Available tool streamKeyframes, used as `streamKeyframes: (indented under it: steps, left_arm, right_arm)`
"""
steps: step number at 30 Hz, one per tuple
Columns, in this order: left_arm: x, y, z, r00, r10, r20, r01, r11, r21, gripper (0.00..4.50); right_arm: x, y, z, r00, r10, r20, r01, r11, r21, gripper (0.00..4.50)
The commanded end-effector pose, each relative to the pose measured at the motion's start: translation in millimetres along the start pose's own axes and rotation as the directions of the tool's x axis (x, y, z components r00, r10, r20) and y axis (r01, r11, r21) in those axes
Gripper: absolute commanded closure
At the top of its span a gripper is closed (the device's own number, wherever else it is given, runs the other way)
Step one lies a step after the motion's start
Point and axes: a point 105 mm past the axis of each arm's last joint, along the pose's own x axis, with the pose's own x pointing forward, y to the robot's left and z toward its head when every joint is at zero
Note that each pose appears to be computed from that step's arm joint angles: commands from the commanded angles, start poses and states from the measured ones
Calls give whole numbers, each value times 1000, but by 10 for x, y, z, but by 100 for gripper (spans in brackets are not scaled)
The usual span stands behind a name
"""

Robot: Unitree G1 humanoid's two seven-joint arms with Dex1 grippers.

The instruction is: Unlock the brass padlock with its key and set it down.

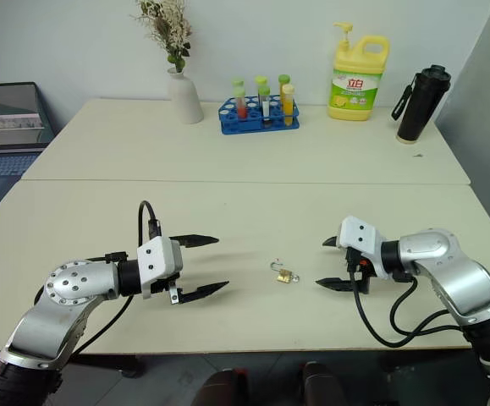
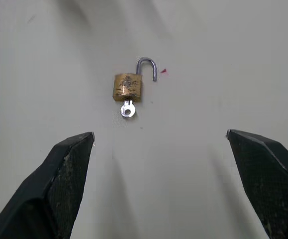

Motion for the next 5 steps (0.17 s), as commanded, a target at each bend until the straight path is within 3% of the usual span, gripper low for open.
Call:
streamKeyframes:
  steps: [1, 5]
  left_arm:
    - [-14, 6, 132, 999, -38, 32, 37, 999, 24, 0]
    - [-8, -119, 157, 990, -136, 38, 136, 991, 5, 0]
  right_arm:
    - [-106, 23, 161, 997, 20, 74, -19, 1000, -9, 2]
    - [-121, 71, 164, 997, 36, 71, -34, 999, -26, 2]
